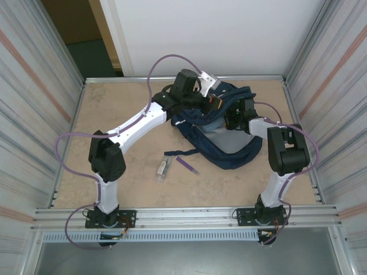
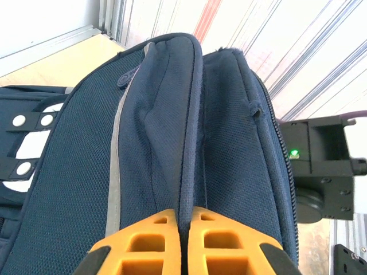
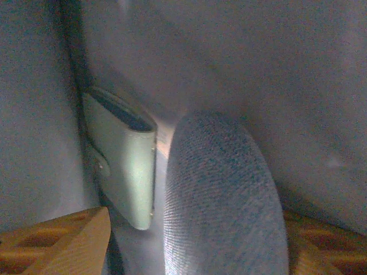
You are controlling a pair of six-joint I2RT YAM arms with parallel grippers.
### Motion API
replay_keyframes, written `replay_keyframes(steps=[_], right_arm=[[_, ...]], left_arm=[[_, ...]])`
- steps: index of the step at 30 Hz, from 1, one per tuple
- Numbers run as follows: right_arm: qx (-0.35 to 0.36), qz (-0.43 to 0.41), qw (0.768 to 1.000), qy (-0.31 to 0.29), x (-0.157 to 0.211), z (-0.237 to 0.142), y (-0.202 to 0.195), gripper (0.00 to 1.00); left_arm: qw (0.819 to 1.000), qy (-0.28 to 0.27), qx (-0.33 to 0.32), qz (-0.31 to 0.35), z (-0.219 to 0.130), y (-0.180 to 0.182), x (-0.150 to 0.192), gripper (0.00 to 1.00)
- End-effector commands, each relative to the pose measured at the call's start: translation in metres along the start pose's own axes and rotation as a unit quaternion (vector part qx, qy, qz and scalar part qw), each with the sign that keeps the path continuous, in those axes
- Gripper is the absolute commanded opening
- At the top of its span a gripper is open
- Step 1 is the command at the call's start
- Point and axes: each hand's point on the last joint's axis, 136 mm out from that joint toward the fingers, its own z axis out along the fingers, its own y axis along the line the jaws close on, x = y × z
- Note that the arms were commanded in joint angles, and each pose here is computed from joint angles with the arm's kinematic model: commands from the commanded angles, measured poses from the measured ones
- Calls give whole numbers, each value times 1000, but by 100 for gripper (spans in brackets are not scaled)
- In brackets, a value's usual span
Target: Pack the student bag
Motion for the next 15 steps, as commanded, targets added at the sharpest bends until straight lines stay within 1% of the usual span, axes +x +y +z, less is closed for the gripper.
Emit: replay_keyframes(steps=[1, 4, 7, 9, 11, 13, 15], right_arm=[[14, -9, 1000, 19, 6, -24, -1, 68], [25, -5, 999, 36, 17, -32, -7, 67], [17, -7, 999, 46, 31, -30, -6, 62], [12, -14, 999, 46, 36, -22, -3, 50], [2, 1, 999, 51, 37, -10, -2, 37], [-22, 15, 998, 52, 37, 3, 5, 30], [-17, 20, 999, 31, 29, 13, 2, 28]], left_arm=[[992, -102, 30, 62, -44, -34, -63, 0], [992, -102, 34, 60, -44, -34, -63, 0], [993, -102, 38, 55, -40, -33, -60, 0], [993, -101, 45, 51, -38, -34, -60, 0], [992, -101, 53, 46, -37, -35, -60, 0], [992, -104, 58, 40, -36, -36, -60, 0], [992, -106, 64, 39, -35, -38, -61, 0]])
